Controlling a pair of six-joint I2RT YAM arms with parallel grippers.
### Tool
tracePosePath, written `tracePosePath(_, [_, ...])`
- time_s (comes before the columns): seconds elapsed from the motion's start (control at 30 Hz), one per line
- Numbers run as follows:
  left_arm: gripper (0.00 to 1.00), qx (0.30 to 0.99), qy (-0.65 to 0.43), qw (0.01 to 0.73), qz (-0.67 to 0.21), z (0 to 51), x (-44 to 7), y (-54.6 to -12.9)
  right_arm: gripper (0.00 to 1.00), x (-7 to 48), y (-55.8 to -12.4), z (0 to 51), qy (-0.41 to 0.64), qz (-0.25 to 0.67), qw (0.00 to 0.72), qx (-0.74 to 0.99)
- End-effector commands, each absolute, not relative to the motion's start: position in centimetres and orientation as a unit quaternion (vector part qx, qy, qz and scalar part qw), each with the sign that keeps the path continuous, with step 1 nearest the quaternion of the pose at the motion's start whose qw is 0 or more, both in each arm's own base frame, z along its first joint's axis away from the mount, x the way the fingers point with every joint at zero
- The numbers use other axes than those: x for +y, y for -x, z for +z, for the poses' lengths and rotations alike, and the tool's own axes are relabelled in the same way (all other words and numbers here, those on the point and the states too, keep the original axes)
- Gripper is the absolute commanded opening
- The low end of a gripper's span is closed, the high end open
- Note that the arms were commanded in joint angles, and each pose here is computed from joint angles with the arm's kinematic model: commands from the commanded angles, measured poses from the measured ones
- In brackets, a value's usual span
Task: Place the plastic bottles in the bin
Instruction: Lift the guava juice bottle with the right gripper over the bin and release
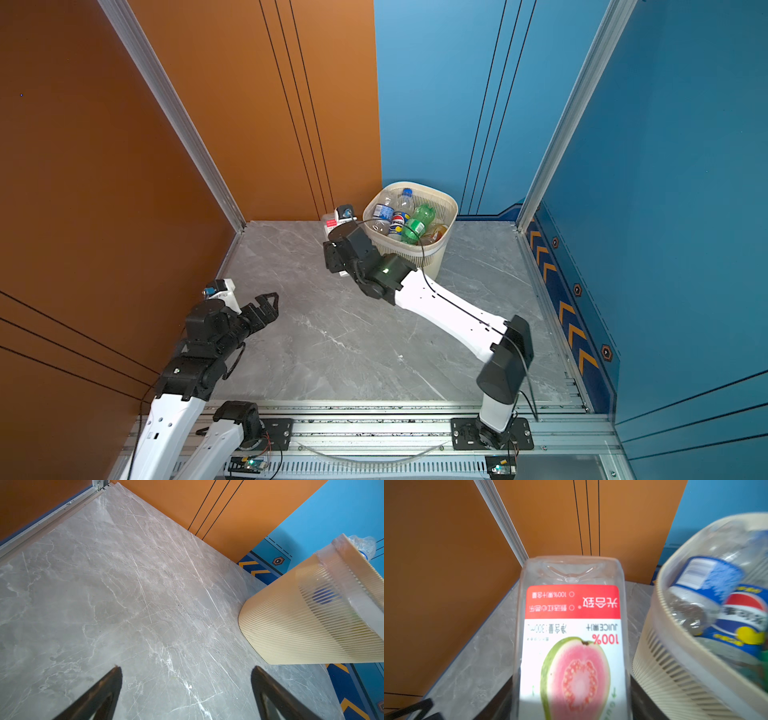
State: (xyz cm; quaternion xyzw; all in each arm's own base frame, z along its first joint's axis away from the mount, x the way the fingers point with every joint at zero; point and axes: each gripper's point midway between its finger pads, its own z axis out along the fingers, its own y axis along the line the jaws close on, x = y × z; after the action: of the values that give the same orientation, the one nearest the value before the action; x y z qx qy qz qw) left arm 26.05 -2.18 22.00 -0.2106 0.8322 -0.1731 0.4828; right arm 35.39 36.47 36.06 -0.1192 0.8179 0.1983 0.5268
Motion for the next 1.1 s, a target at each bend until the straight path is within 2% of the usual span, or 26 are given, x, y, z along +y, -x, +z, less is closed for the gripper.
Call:
tracePosePath(0.0, [0.97,0.829,0.207,0.485,-0.185,22.0,-2.5,-26.5,0.56,33.5,-34.2,36.6,0.115,0.163,0.544,0.815])
tracePosePath(0.2, [0.98,0.829,0.208,0.485,-0.187,22.0,-2.5,-26.8,0.56,26.6,-33.8,40.5,0.067,0.125,0.592,0.794])
tracePosePath(0.47, [0.98,0.830,0.214,0.479,-0.189,21.6,-2.5,-27.0,0.56,18.7,-38.7,41.4,-0.028,0.090,0.616,0.782])
tracePosePath(0.67, [0.98,0.830,0.214,0.478,-0.189,21.8,-2.5,-27.1,0.56,15.6,-42.4,40.8,-0.068,0.073,0.622,0.776])
tracePosePath(0.97, [0.98,0.831,0.217,0.477,-0.186,21.8,-2.4,-27.2,0.56,15.0,-45.6,38.5,-0.076,0.075,0.611,0.785])
tracePosePath(1.0, [0.97,0.832,0.216,0.477,-0.185,21.8,-2.4,-27.2,0.57,14.9,-45.9,38.0,-0.078,0.075,0.606,0.788])
tracePosePath(1.03, [0.97,0.831,0.217,0.477,-0.184,21.8,-2.3,-27.3,0.63,14.8,-46.1,37.7,-0.080,0.074,0.602,0.791])
tracePosePath(1.07, [0.98,0.832,0.217,0.477,-0.183,21.8,-2.3,-27.3,0.80,14.5,-46.2,37.3,-0.088,0.070,0.599,0.793])
